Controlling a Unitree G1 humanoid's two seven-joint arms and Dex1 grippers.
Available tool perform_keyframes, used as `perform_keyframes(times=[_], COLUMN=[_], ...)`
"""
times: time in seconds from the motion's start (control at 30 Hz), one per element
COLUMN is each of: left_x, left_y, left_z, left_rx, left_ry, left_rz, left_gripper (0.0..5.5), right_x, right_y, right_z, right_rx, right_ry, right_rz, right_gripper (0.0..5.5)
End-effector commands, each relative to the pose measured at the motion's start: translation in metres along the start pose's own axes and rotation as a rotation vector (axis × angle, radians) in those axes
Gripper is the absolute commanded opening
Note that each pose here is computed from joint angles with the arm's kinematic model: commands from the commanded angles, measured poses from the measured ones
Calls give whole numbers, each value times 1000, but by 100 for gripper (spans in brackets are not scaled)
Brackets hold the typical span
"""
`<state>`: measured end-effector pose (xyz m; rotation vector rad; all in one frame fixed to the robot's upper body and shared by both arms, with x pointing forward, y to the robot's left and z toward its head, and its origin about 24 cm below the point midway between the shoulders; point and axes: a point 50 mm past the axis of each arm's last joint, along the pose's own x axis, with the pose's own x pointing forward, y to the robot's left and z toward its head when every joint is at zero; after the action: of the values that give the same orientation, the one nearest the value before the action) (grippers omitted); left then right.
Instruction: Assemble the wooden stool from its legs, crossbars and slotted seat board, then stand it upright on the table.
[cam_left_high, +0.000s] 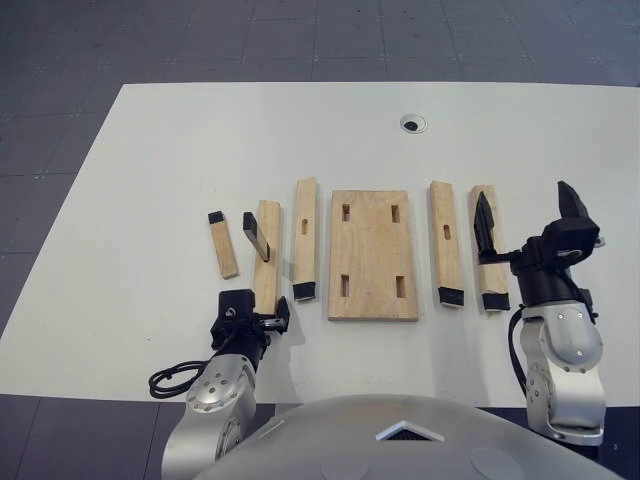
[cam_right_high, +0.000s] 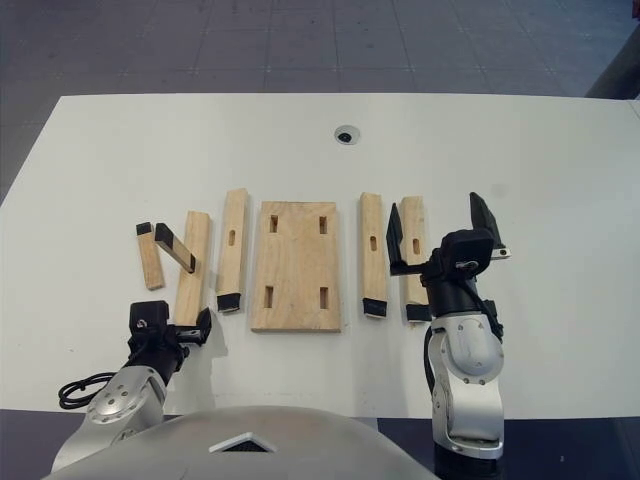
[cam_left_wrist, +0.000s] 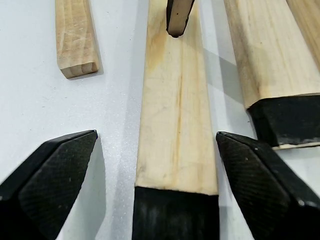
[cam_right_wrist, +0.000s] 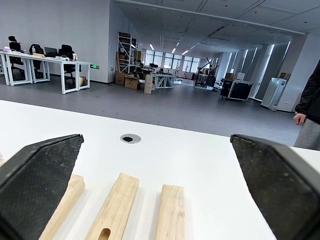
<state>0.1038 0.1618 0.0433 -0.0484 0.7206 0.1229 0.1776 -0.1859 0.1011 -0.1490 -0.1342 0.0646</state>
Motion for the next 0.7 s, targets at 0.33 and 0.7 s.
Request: perform_keyframes(times=[0.33, 0.7], left_x=[10, 19], left_y=[12, 22], left_z=[-21, -34], left_rx=[79, 124], left_ry=[147, 210], left_rz=[47, 69], left_gripper=[315, 205], right_x=[-1, -1], right_y=[1, 1], right_z=[3, 4], right_rx=[3, 5], right_ry=[2, -4], right_rz=[2, 0], right_gripper=[550, 550])
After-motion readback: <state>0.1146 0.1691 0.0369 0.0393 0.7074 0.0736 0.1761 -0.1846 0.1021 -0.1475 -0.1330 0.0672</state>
